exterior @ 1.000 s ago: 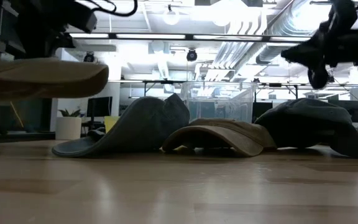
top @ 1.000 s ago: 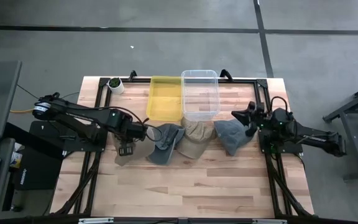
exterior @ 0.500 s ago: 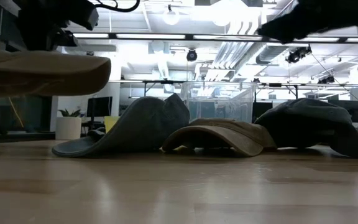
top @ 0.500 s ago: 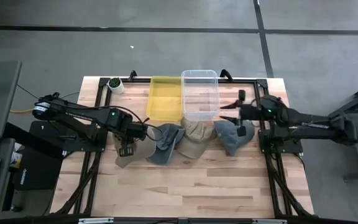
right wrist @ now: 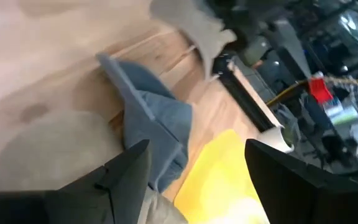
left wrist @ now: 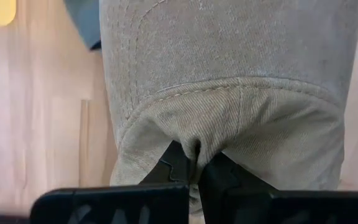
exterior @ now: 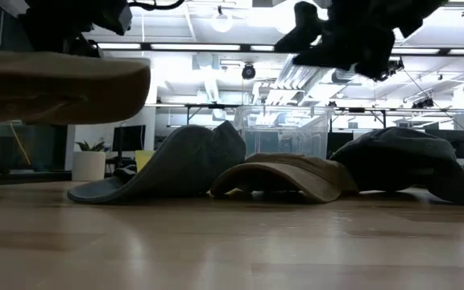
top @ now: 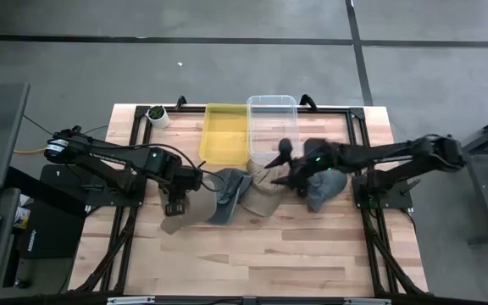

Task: Pick & Place hat
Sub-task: Put the left brown cap into the transparent bin

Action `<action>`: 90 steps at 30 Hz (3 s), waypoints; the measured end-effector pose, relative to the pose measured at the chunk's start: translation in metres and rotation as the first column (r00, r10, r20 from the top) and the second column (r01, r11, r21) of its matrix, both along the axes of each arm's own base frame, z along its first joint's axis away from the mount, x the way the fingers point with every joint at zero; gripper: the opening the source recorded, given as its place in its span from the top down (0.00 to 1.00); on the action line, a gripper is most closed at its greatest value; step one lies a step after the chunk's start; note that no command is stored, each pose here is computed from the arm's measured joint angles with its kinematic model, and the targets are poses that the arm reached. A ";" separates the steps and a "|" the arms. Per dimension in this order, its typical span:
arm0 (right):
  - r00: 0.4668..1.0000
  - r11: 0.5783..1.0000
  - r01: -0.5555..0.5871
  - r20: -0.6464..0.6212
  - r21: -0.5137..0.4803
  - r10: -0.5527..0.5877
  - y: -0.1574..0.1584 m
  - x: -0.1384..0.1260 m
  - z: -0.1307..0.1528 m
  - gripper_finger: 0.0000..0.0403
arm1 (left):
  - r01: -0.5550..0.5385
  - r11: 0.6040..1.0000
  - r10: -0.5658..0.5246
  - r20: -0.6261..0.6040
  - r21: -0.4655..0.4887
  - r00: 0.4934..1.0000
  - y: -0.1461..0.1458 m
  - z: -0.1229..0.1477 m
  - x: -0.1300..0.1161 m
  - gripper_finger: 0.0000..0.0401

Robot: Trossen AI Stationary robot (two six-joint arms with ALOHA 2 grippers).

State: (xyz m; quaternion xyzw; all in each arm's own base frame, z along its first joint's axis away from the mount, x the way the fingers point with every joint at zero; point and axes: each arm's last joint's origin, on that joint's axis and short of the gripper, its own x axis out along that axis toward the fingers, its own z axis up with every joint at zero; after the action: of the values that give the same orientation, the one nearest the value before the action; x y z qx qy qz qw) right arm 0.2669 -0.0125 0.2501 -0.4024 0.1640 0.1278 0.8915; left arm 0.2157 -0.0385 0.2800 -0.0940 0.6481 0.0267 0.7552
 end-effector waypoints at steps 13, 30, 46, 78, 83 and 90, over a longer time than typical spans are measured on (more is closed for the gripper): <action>0.997 0.994 -0.046 0.053 -0.101 0.052 0.040 0.078 -0.018 0.37 | 0.030 0.999 -0.021 0.280 -0.029 0.960 -0.004 0.030 0.023 1.00; 0.982 0.971 0.167 0.115 -0.170 -0.148 0.051 0.101 -0.001 0.37 | 0.025 0.997 -0.002 0.308 -0.071 0.951 -0.005 0.038 0.025 1.00; 0.993 0.990 0.034 0.116 -0.134 -0.019 0.056 0.102 0.000 0.37 | 0.053 0.996 -0.025 0.339 -0.073 0.940 -0.006 0.040 0.028 1.00; 0.978 0.994 0.051 0.197 0.092 -0.069 0.058 0.104 0.009 0.77 | 0.045 0.995 -0.007 0.391 -0.087 0.920 -0.007 0.043 0.033 1.00; 0.978 0.989 0.058 0.189 0.138 -0.084 0.058 0.104 0.009 0.96 | 0.033 0.996 0.002 0.390 -0.083 0.921 -0.006 0.043 0.033 1.00; 0.969 0.958 0.141 0.162 0.248 -0.184 0.057 0.104 0.008 0.96 | 0.006 0.998 0.017 0.388 -0.058 0.921 -0.005 0.042 0.032 1.00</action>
State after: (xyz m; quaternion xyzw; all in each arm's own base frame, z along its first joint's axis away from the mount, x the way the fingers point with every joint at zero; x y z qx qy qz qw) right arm 0.3706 0.0444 0.2585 -0.2893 0.0977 0.0348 0.9516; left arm 0.2481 -0.0436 0.3224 -0.1211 0.4858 -0.0091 0.8656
